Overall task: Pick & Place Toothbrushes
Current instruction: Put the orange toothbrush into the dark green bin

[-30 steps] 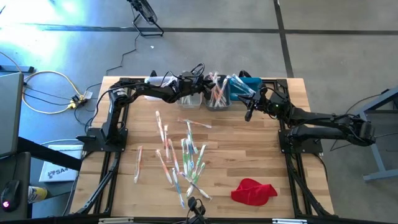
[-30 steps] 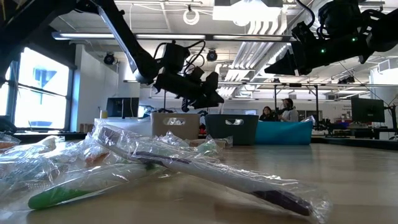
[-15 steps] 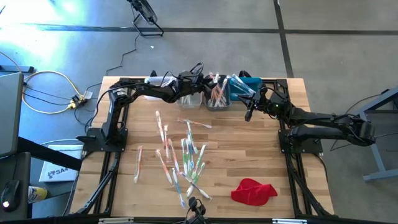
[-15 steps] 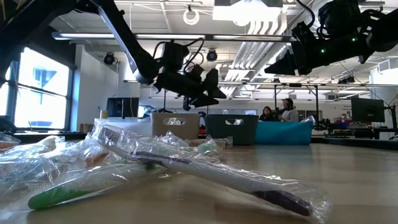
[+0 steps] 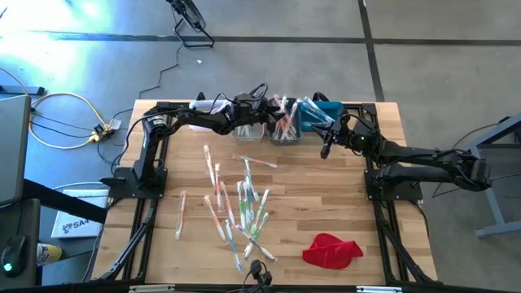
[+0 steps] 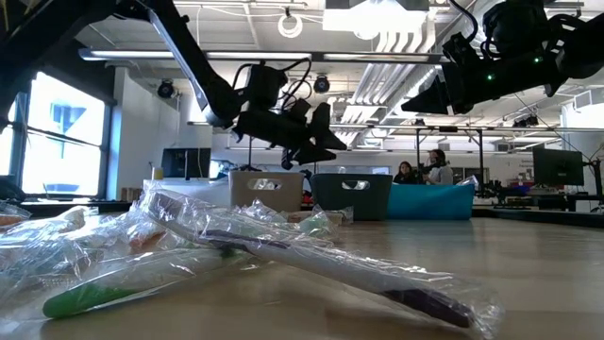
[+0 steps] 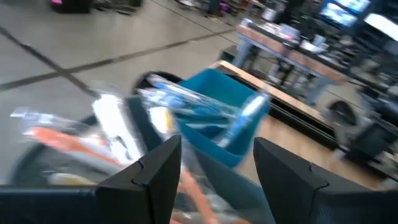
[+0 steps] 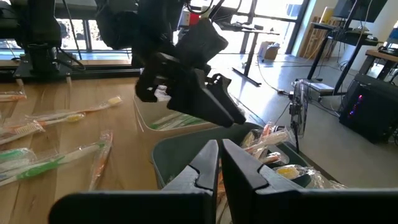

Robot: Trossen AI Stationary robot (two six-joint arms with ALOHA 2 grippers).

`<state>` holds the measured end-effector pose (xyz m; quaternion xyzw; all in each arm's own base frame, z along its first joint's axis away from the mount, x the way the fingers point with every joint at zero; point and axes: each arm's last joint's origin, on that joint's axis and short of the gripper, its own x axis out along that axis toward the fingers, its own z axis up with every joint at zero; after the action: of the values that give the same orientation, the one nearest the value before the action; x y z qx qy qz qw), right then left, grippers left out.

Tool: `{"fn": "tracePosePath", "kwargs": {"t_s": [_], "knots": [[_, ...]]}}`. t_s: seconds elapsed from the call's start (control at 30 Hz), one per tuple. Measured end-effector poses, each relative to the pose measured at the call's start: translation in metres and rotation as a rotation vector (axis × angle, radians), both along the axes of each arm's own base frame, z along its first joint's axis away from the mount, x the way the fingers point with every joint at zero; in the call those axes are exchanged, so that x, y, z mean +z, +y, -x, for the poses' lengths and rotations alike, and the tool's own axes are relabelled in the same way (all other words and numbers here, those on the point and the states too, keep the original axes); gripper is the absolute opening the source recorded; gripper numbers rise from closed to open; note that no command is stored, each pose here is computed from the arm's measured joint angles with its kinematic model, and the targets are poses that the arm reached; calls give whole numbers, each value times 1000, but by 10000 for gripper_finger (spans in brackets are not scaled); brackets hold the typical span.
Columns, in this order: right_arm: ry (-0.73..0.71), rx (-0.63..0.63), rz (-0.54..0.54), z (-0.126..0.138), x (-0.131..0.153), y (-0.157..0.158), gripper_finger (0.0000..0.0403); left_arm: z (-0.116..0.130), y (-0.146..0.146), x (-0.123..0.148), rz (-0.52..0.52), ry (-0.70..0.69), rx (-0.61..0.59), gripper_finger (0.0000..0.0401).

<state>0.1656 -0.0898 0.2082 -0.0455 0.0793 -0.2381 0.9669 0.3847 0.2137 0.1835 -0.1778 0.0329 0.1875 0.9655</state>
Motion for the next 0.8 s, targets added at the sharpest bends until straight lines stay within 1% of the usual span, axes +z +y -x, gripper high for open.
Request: {"fn": "tracePosePath", "kwargs": {"t_s": [0.13, 0.2, 0.27, 0.4, 0.63, 0.8], "knots": [[0, 0, 0, 0, 0, 0, 12, 1, -4, -3, 20, -6, -92, 198], [0, 0, 0, 0, 0, 0, 12, 6, -7, -5, 34, -21, -109, 198], [0, 0, 0, 0, 0, 0, 12, 11, -10, -7, 22, -39, -105, 198], [0, 0, 0, 0, 0, 0, 12, 30, -17, -12, 24, -34, -67, 198], [1, -3, 0, 0, 0, 0, 12, 67, -42, -13, 32, -5, -72, 198], [1, -4, 0, 0, 0, 0, 12, 88, -65, -3, -21, -4, -78, 198]]}}
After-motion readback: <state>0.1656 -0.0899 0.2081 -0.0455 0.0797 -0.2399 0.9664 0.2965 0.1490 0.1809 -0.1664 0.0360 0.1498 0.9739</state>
